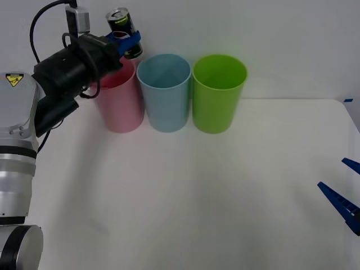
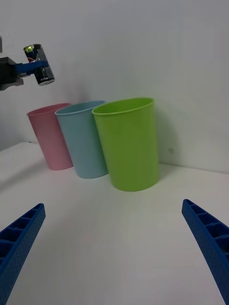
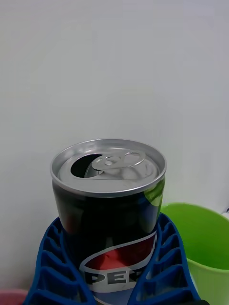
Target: Grasp the object on the table and drop it into the matching bin: aluminum can to the light blue bin, PET bottle to the pink bin.
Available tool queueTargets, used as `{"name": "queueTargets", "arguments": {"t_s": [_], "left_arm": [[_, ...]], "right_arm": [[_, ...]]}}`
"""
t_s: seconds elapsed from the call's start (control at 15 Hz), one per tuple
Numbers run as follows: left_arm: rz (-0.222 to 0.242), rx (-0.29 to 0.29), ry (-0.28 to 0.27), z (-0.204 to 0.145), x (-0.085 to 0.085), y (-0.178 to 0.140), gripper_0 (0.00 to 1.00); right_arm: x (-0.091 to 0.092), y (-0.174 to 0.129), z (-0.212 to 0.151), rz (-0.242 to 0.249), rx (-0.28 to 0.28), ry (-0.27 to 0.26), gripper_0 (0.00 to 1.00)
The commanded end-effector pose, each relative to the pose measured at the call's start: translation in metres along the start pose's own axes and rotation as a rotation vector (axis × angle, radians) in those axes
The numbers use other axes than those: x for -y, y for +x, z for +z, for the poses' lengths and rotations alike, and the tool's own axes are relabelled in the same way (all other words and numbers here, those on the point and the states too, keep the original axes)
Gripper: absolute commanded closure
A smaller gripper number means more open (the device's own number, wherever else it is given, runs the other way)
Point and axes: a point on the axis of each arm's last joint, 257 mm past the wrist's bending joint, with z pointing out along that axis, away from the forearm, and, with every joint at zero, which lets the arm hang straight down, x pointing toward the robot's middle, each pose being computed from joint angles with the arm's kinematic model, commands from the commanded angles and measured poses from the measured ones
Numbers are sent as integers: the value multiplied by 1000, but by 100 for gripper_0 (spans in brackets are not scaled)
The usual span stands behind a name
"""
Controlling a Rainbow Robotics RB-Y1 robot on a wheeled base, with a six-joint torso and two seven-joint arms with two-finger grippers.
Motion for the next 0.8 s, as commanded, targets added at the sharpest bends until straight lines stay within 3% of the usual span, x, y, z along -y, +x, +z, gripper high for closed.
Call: {"name": "queueTargets", "arguments": {"t_s": [0.07,0.8], "left_arm": [[9,-16,0,18,-1,0,100],[39,-43,-37,76,15,7,100]], "right_arm": [[0,0,0,0,0,0,0],[0,0,0,0,0,0,0]]}}
